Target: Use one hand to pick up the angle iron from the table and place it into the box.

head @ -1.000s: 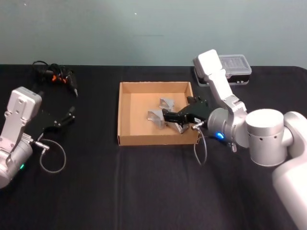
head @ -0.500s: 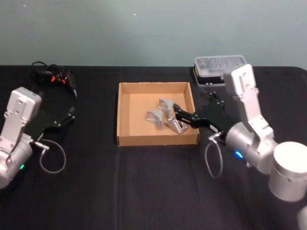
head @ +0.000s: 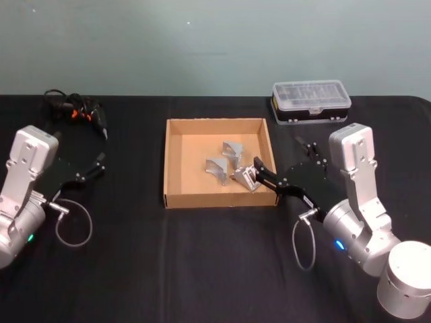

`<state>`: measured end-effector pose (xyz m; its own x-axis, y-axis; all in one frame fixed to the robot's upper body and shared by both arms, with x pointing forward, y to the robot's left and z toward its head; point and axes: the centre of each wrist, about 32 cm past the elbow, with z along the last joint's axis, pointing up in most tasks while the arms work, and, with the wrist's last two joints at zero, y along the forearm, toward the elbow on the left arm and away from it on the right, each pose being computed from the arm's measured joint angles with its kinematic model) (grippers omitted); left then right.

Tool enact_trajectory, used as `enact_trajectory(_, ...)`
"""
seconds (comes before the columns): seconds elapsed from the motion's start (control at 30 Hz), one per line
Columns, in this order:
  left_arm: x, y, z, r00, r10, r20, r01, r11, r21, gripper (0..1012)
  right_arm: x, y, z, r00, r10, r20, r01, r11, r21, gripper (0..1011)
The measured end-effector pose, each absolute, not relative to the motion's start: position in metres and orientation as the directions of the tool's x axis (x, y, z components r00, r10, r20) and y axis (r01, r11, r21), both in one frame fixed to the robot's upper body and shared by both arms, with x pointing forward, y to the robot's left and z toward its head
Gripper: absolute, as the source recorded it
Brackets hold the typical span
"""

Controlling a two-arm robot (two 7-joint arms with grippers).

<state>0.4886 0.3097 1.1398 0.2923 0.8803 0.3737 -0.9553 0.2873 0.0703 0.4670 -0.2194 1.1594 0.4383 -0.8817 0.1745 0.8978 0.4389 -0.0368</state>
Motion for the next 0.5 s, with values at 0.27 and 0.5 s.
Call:
enact_trajectory(0.27, 0.4886, 0.3097, 1.1398, 0.292, 0.880, 0.374, -0.955, 0.287, 0.070, 1011, 0.4672, -0.2190, 1.1589, 0.437, -0.883, 0.174, 0.899, 0.437, -0.039, 1004)
enact_trajectory(0.5, 0.4886, 0.3097, 1.1398, 0.292, 0.880, 0.374, -0.955, 0.287, 0.070, 1011, 0.4673, -0.2190, 1.1590, 0.437, -0.882, 0.175, 0.898, 0.437, -0.039, 1004)
